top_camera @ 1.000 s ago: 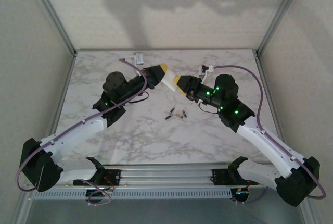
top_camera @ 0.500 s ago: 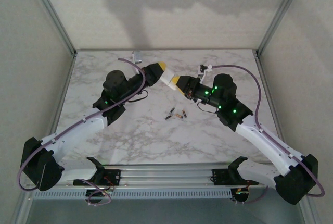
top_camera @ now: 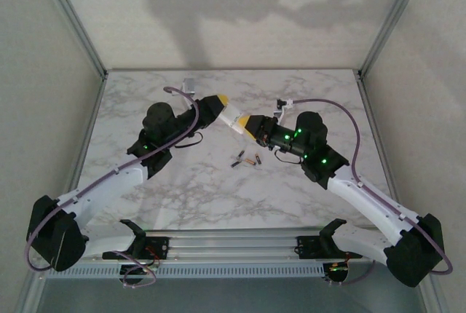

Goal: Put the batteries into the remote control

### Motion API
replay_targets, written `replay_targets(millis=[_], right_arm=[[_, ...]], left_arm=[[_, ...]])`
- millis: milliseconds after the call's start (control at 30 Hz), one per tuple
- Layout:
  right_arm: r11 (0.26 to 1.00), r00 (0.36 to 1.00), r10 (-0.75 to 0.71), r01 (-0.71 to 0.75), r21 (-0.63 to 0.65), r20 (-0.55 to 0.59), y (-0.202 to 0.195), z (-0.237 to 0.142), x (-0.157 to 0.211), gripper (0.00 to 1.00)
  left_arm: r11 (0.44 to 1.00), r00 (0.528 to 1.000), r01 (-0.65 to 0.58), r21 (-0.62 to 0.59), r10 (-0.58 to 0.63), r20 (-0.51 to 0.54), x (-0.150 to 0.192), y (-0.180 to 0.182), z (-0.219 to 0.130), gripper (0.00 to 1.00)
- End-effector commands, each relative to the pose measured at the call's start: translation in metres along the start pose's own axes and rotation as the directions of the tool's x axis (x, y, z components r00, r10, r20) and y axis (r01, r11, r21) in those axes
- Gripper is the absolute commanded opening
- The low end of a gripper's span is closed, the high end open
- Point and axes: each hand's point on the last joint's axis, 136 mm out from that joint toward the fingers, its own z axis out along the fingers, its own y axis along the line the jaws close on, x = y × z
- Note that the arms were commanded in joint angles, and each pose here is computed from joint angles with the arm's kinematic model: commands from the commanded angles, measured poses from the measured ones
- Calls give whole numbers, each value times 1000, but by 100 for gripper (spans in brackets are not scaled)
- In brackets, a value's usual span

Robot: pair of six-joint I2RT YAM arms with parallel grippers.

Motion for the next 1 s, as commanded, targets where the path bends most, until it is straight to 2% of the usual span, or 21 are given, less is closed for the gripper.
replay_targets(millis=[0, 133, 300, 367, 400, 500, 533, 633, 967], right_arm=[[996, 999, -16, 13, 86, 34, -22, -11, -4, 17], [997, 998, -38, 35, 69, 40, -16, -13, -5, 33], [998, 998, -58, 57, 20, 29, -7, -10, -5, 21], [998, 998, -63, 63, 11, 22, -4, -9, -5, 22], [998, 997, -68, 68, 8, 20, -3, -9, -5, 27], [997, 997, -80, 80, 7, 22, -1, -10, -5, 53], [996, 996, -85, 85, 5, 27, -1, -10, -6, 55], [996, 996, -85, 85, -18, 26, 7, -7, -9, 55], [992, 998, -61, 63, -105, 25, 28, 10, -21, 42]], left_arm=[[999, 972, -50, 12, 46, 232, -63, -15, -26, 0], [999, 974, -30, 28, 23, 227, -62, -12, -24, 0], [998, 983, 10, 59, -20, 185, -53, -6, -15, 0], [998, 983, 19, 57, -29, 180, -51, -2, -14, 0], [998, 984, 23, 57, -33, 178, -50, -1, -14, 0], [998, 983, 33, 55, -43, 179, -49, 2, -14, 0], [997, 983, 39, 59, -49, 175, -48, 3, -14, 0], [995, 985, 61, 75, -72, 156, -43, 4, -12, 0], [984, 988, 107, 139, -120, 92, -29, -2, 0, 0]])
